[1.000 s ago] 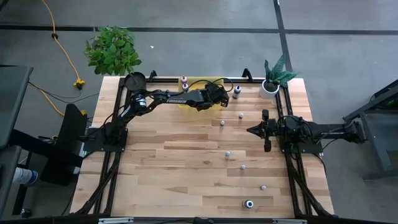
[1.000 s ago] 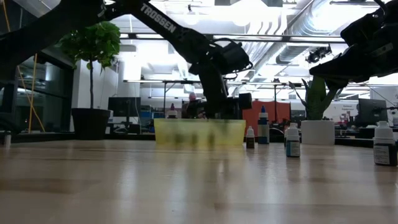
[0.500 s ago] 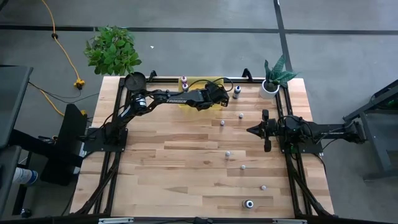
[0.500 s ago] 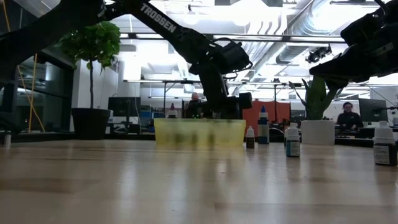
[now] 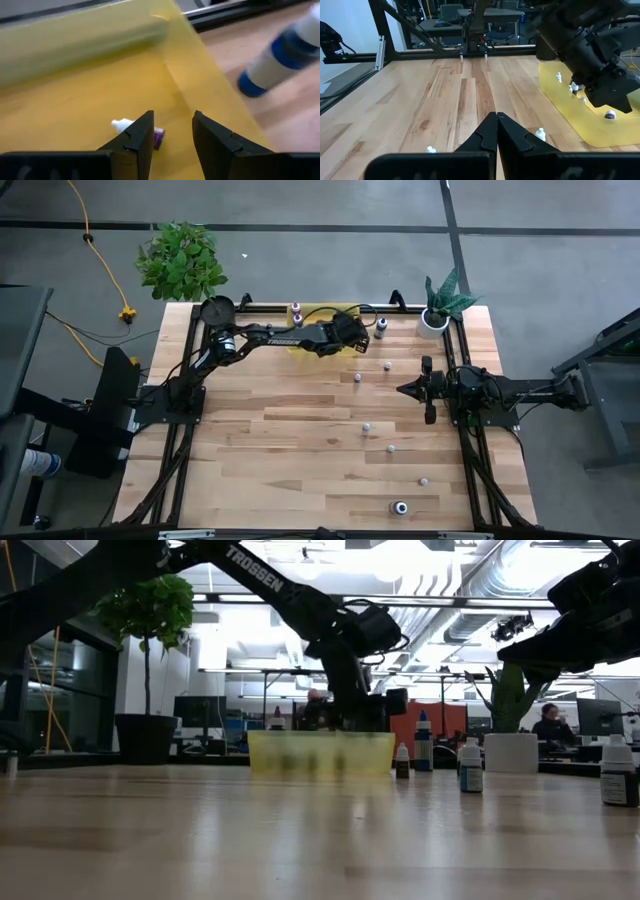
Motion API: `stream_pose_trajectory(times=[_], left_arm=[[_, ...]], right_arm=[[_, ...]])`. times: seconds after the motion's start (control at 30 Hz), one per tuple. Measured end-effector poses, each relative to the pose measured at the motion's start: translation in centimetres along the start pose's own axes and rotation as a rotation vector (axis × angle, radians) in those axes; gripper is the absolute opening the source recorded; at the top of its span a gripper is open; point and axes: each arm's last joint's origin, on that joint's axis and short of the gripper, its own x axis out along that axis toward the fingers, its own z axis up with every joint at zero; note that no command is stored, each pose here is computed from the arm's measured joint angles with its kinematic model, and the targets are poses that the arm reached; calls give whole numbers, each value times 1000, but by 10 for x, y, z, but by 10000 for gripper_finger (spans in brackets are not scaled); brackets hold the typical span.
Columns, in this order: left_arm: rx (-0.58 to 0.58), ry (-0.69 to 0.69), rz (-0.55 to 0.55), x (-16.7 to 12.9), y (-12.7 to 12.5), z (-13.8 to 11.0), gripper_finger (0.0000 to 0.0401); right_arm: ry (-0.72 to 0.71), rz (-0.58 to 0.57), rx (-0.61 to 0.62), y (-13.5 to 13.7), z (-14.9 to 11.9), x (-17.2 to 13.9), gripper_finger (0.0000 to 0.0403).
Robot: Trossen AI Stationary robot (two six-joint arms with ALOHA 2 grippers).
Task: Pick & Place food coloring
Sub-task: Put the small brown food coloring bottle into the yellow container
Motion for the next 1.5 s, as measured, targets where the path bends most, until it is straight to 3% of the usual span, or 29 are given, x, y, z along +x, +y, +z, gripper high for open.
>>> stream_pose_trajectory(times=[0.37,0.5,0.63,0.83,1.2,1.5], left_arm=[[284,-21,-256,-45,-24,58,128],[485,44,-418,-51,-31,53,128],[745,171,-601,-62,-37,32,128],[995,277,-678,-75,-41,8,128],[1109,299,-610,-53,-32,-29,128],[1140,260,-700,-50,-33,-34,128]], right_arm=[[0,0,0,0,0,0,0],[0,0,0,0,0,0,0],[0,-1,0,0,0,0,0],[0,-1,0,0,0,0,0],[0,0,0,0,0,0,0],[0,0,0,0,0,0,0]])
